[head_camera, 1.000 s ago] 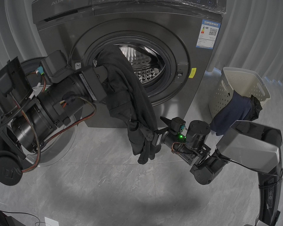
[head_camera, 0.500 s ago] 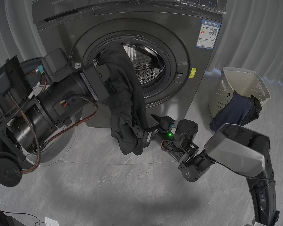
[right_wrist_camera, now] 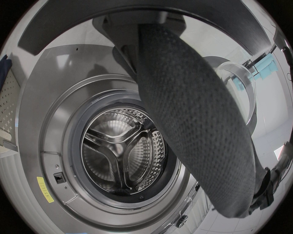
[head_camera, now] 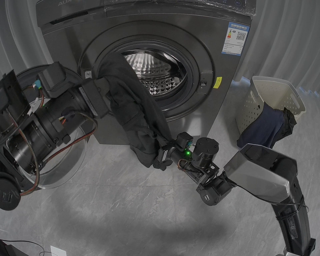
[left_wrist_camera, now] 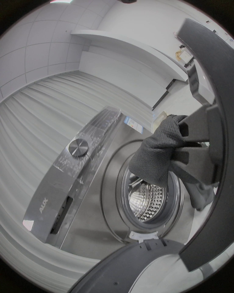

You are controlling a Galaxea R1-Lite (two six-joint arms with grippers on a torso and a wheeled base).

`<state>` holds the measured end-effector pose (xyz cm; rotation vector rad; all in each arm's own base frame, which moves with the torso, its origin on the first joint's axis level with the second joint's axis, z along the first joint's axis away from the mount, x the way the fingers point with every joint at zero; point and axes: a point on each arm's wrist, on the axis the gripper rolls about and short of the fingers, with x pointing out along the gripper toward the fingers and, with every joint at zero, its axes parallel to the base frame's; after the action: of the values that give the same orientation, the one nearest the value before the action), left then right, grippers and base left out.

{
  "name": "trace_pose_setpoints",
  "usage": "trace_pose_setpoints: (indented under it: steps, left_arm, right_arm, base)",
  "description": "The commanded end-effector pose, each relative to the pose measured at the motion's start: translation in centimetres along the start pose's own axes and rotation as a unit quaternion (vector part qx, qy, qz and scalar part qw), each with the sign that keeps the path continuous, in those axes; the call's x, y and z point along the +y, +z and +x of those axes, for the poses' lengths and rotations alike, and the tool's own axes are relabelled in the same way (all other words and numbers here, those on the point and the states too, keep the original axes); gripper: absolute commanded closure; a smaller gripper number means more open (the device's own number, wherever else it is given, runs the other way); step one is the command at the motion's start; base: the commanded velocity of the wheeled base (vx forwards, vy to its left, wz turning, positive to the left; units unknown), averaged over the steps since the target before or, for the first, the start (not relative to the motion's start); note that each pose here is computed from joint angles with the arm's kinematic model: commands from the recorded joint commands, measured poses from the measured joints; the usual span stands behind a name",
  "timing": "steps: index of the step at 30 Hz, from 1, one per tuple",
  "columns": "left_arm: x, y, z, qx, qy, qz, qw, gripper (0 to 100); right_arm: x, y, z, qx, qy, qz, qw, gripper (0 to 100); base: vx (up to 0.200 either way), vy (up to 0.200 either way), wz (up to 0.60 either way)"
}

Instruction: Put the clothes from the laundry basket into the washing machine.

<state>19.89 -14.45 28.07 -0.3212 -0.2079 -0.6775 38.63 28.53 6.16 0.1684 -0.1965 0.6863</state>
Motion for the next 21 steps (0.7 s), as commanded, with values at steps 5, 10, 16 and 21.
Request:
trace_pose_setpoints:
  steps: [5,10,16,21]
  left_arm:
    - [3.5,-3.2,-3.4,0.068,0.077,0.014,0.9946,100]
    - [4.0,-6.3,-5.0,0.132,0.086,0.007,0.9875,100]
    - [4.8,-11.3,-5.8,0.234,0.092,-0.004,0.9679,100]
    - [5.4,-13.6,-6.0,0.284,0.091,-0.006,0.9545,100]
  right_arm:
    - [0.7,9.3,-4.1,-0.039,-0.002,0.010,0.9992,100]
    - [1.3,12.2,-5.5,-0.055,0.003,0.014,0.9984,100]
    - [2.6,16.3,-6.5,-0.091,-0.001,0.022,0.9956,100]
    - [3.7,17.7,-7.0,-0.094,0.009,0.027,0.9952,100]
  base:
    - [0.000,0.000,0.00]
    - [0.000,0.000,0.00]
    - [0.000,0.000,0.00]
    - [0.000,0.000,0.00]
